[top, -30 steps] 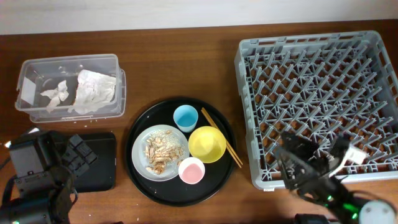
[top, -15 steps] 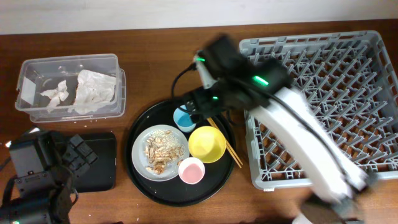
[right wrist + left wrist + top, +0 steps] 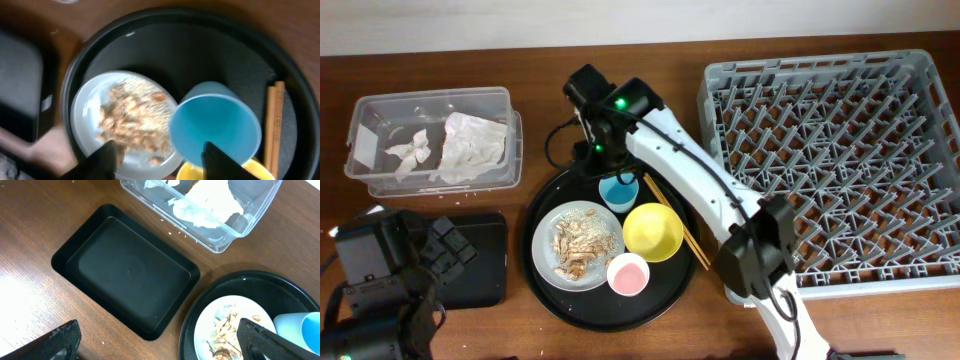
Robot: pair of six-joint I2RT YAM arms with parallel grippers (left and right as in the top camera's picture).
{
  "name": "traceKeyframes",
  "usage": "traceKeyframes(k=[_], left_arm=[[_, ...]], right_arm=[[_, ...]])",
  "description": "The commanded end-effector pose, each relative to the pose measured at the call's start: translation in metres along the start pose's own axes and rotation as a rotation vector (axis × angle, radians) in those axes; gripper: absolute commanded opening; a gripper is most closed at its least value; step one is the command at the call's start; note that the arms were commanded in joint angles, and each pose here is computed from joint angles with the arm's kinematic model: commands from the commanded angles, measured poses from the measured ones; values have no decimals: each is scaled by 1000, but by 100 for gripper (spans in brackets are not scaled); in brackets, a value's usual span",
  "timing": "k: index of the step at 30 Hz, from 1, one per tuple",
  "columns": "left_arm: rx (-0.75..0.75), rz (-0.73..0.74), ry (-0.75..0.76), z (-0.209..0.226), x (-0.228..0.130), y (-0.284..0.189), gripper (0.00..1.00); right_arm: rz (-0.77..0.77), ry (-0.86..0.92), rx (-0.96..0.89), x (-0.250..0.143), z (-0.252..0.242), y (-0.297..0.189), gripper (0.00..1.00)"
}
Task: Sort waste into correct bins and load items into the dishwasher rack
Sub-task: 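Reach the right gripper over the tray and grasp the blue cup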
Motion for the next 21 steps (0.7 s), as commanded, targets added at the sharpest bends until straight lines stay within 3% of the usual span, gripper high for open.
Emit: traceKeyframes(k=[1,6,13,16,21], left_arm=[[0,-6,-17,1,0,-2,99],[0,-7,-17,1,0,-2,99],[0,-6,-17,1,0,-2,99],[0,-7,-17,1,0,-2,99],[0,-7,-17,1,0,-2,99]], right_arm=[[-49,70,-126,0,11,17,52],[-192,239,-319,-6,24,20,53],[-144,298,-338,-13,17,44,52],[-127,299,-319,-15,14,62,48],[-122,299,-307,-16,15,65,27]])
Point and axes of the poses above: each gripper's point midway between its finger pads, its own y axis out along the fingers, its own z axis along the line the jaws close on, x = y × z, the point moved 10 cm from there along -y, back along the fingers, and after that the axes turned 1 degree about y, right-handed, at the moved point
